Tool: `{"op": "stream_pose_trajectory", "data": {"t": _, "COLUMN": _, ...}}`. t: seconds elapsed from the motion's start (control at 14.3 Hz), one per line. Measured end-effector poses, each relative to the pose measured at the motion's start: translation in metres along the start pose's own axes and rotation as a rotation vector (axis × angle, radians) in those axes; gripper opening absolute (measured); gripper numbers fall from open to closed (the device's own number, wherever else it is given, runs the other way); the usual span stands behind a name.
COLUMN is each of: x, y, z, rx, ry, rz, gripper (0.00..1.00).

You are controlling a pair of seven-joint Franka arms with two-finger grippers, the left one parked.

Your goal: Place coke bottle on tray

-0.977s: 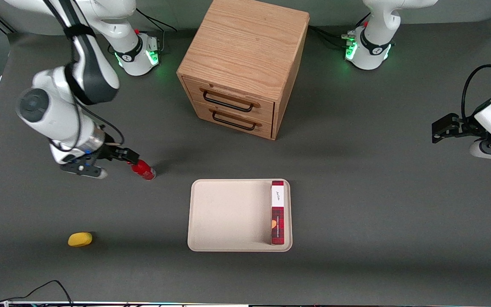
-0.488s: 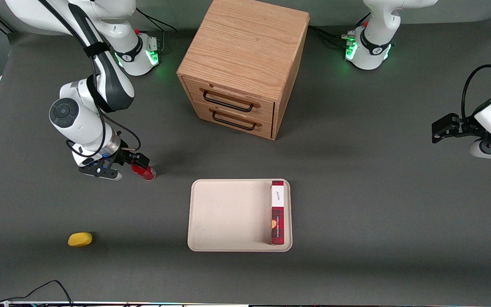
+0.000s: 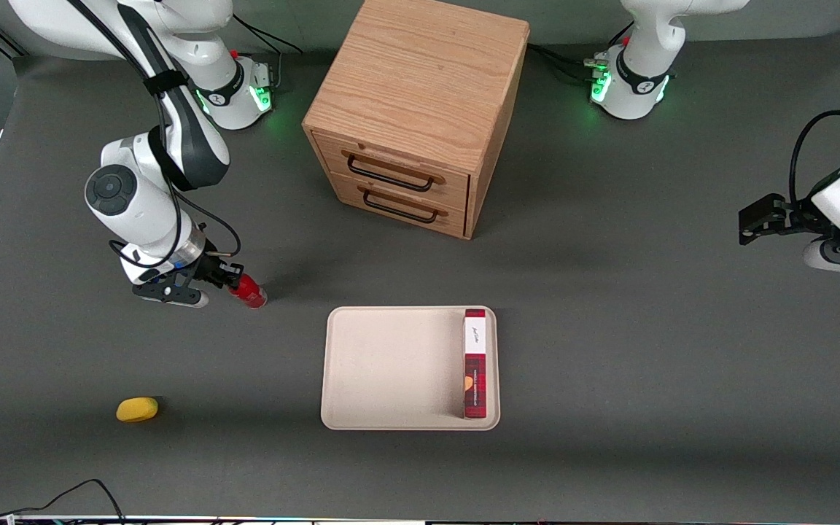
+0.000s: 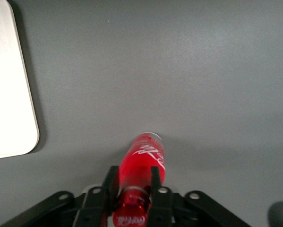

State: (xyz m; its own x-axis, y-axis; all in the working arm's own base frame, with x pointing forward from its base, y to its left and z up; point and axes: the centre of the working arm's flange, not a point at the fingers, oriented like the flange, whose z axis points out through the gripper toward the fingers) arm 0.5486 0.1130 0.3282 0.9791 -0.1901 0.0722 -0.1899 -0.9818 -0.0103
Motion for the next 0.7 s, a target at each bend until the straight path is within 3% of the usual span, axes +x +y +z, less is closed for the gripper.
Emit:
{"op": "stream_pose_trajectory", "data": {"t": 0.21, "x": 0.009, "y": -0.001, "z": -0.032, "rx": -0.022, "ry": -0.011, "rz": -0.002, "gripper": 0.01}}
{"op": "stream_pose_trajectory", "data": {"t": 0.42, "x": 0.026, "y": -0.003, "z": -0.112, "rx": -0.067, "ry": -0.052, "rz": -0.005, "gripper": 0.01}}
{"op": "stream_pose_trajectory", "data": {"t": 0.63, "x": 0.035, "y": -0.003, "z": -0.168, "rx": -0.077, "ry": -0.058, "rz": -0.022, "gripper": 0.01}}
{"op": "stream_pose_trajectory", "data": {"t": 0.7, "x": 0.036, "y": -0.001, "z": -0.175, "rx": -0.082, "ry": -0.069, "rz": -0.022, "gripper": 0.07}}
